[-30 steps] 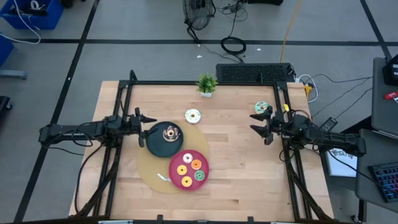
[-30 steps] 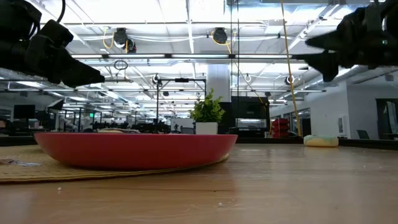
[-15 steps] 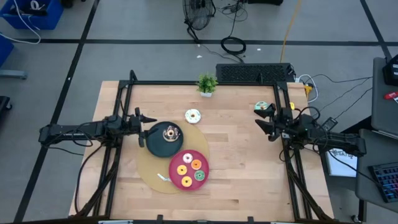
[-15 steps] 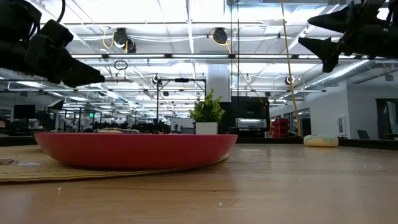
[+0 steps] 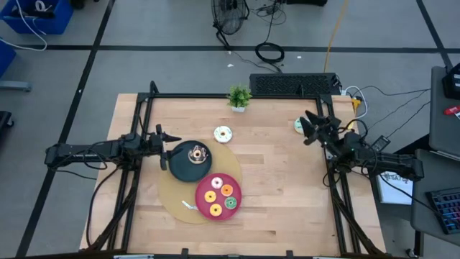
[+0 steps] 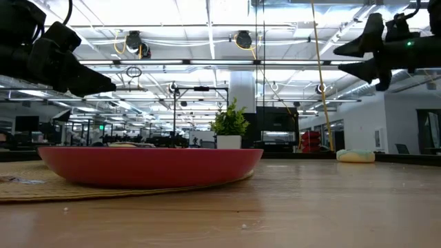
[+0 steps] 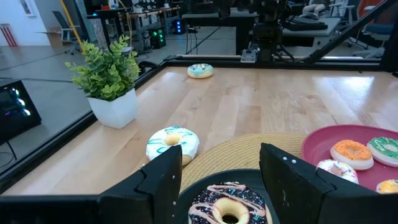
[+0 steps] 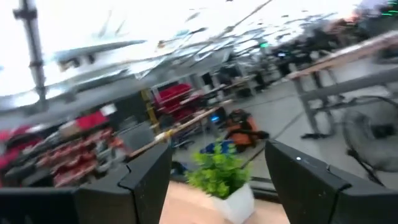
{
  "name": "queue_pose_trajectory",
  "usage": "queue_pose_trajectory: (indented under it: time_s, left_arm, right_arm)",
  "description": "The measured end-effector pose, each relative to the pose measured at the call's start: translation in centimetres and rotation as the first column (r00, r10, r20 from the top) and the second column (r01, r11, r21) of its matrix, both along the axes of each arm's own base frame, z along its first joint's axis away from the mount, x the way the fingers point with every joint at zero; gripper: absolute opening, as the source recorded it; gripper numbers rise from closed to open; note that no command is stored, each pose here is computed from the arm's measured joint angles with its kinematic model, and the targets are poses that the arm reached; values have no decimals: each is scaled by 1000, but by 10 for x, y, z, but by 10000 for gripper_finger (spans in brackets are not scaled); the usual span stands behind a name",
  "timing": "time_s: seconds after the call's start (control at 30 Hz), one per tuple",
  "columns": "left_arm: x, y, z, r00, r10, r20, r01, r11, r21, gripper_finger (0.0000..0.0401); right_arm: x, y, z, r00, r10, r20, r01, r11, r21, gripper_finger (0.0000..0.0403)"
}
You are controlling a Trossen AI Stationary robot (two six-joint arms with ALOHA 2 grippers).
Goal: Pick & Place donuts
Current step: Put the large blue donut into the black plate
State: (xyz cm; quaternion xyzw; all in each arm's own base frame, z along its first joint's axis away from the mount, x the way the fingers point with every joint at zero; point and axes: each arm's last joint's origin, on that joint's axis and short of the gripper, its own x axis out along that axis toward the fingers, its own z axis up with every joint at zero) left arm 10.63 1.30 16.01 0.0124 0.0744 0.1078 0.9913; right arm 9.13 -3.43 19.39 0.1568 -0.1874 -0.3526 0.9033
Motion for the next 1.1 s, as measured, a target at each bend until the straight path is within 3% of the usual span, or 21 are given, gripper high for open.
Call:
queue_pose_trajectory:
  time_s: [0.17, 0.3, 0.53, 0.6, 0.67, 0.77, 0.83, 0.97, 1.1]
  left_arm:
    - [0, 0, 0, 1000, 0, 0, 0, 1000, 0, 214]
    - [0, 0, 0, 1000, 0, 0, 0, 1000, 0, 214]
    - [0, 0, 0, 1000, 0, 0, 0, 1000, 0, 214]
    - [0, 0, 0, 1000, 0, 1, 0, 1000, 0, 214]
    - [0, 0, 0, 1000, 0, 1, 0, 1000, 0, 214]
    - [0, 0, 0, 1000, 0, 0, 0, 1000, 0, 214]
    - [0, 0, 0, 1000, 0, 0, 0, 1000, 0, 214]
    - [0, 0, 0, 1000, -1, 0, 1, 1000, 0, 214]
    - [0, 0, 0, 1000, 0, 0, 0, 1000, 0, 214]
  right_arm:
    - [-2, -3, -6, 989, -137, -50, 139, 989, 48, 246]
    - [0, -3, -14, 991, -108, -77, 116, 987, 112, 246]
    - [0, -3, -11, 988, -97, -122, 104, 994, 45, 243]
    - [2, -4, -15, 976, -103, -191, 113, 993, 41, 243]
    - [4, -4, -19, 929, -96, -357, 125, 990, 60, 243]
    - [5, -7, 8, 872, -148, -467, 219, 970, 102, 246]
    - [8, -11, 15, 786, -154, -599, 301, 941, 154, 251]
    - [22, -22, 39, 675, -21, -738, 366, 878, 310, 270]
    - [40, -39, 33, 510, 76, -857, 446, 828, 339, 292]
